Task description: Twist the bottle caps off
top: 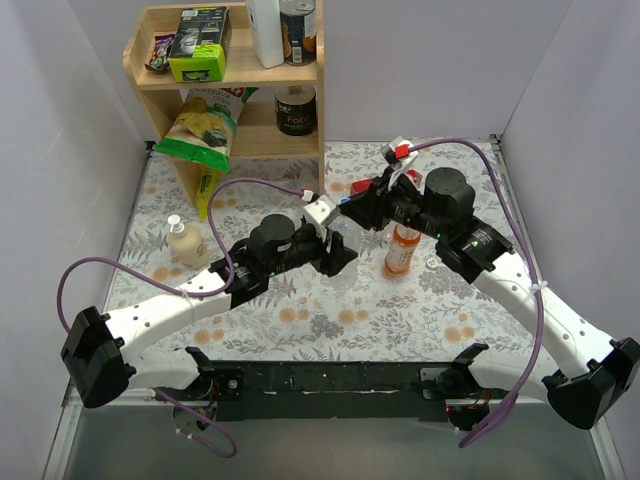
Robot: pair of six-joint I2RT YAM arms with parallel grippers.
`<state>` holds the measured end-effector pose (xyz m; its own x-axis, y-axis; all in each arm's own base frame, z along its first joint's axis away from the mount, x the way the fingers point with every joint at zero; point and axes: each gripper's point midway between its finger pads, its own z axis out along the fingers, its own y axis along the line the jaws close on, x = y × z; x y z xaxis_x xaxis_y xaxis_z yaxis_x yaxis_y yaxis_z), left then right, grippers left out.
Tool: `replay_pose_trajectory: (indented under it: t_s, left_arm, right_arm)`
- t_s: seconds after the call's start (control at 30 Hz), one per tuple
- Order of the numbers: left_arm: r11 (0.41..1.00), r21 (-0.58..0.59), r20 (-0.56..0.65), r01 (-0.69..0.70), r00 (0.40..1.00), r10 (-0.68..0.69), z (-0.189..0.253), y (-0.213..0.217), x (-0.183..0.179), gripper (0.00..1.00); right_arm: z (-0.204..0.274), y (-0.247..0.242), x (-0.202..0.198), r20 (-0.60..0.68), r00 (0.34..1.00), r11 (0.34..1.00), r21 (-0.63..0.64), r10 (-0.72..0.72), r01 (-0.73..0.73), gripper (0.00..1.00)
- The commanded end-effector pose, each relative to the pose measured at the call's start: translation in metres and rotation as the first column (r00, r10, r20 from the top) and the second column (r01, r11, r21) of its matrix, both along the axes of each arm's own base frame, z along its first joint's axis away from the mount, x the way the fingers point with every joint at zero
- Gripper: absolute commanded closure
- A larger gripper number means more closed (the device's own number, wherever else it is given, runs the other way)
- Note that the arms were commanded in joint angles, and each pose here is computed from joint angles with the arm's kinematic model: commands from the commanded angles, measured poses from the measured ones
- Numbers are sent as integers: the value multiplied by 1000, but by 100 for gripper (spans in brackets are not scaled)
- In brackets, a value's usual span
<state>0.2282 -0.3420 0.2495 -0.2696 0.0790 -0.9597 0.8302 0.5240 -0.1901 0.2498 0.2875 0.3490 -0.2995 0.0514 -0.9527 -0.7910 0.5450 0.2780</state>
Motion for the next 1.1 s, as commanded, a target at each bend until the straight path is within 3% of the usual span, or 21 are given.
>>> replay_pose_trajectory:
  t_s: [0.0,0.1,0.2,0.23,0.33,0.37,0.47,0.6,0.67,0.8,0.83,0.9,0.93,0.97,1.03,1.07]
  left_arm:
    - [981,-102,88,166,984,-157,44,-10,-27,63]
    - [936,-142,130,321,944,-304,58,-12,-55,62]
    - [843,-167,186,511,856,-482,69,-10,-91,60]
    - [771,-169,212,614,786,-580,74,-8,-113,60]
    - [659,-184,217,729,684,-696,82,-2,-140,59]
    - [593,-183,217,784,620,-754,85,2,-153,59]
    - [481,-197,189,854,514,-837,86,10,-172,59]
    - [419,-206,167,884,454,-875,86,13,-180,59]
    - [419,-202,172,885,453,-875,86,12,-179,59]
    - [483,-187,157,855,512,-845,80,6,-169,59]
    - [526,-185,160,830,553,-818,81,2,-161,59]
    - [595,-172,161,785,618,-769,77,-3,-148,59]
    - [663,-172,167,728,685,-709,78,-8,-134,60]
    - [700,-171,163,693,721,-674,73,-9,-127,59]
    - [796,-168,168,582,812,-558,71,-12,-102,59]
    - [820,-166,162,548,835,-526,68,-12,-95,59]
  right_arm:
    - [35,1,-19,119,983,988,56,140,-147,99]
    - [43,-3,-39,176,942,951,67,287,-302,99]
    - [49,-6,-64,248,867,889,44,432,-455,99]
    - [50,-6,-70,262,848,873,35,461,-486,99]
    - [57,-10,-100,320,749,790,5,580,-614,99]
    - [58,-13,-113,330,703,746,-6,630,-666,99]
    - [59,-16,-130,331,621,662,-16,710,-749,99]
    - [57,-20,-144,325,549,586,-20,770,-810,99]
    - [57,-21,-145,328,543,580,-21,773,-814,99]
    - [58,-21,-141,333,559,599,-20,759,-801,99]
    - [58,-21,-138,328,570,608,-16,753,-794,83]
    - [60,-21,-132,330,607,644,-5,723,-765,62]
    - [61,-21,-128,330,625,662,0,707,-749,28]
    - [67,-21,-123,343,660,700,10,668,-714,15]
    - [71,-21,-116,355,703,746,24,616,-666,11]
    - [77,-23,-108,361,757,801,44,545,-598,11]
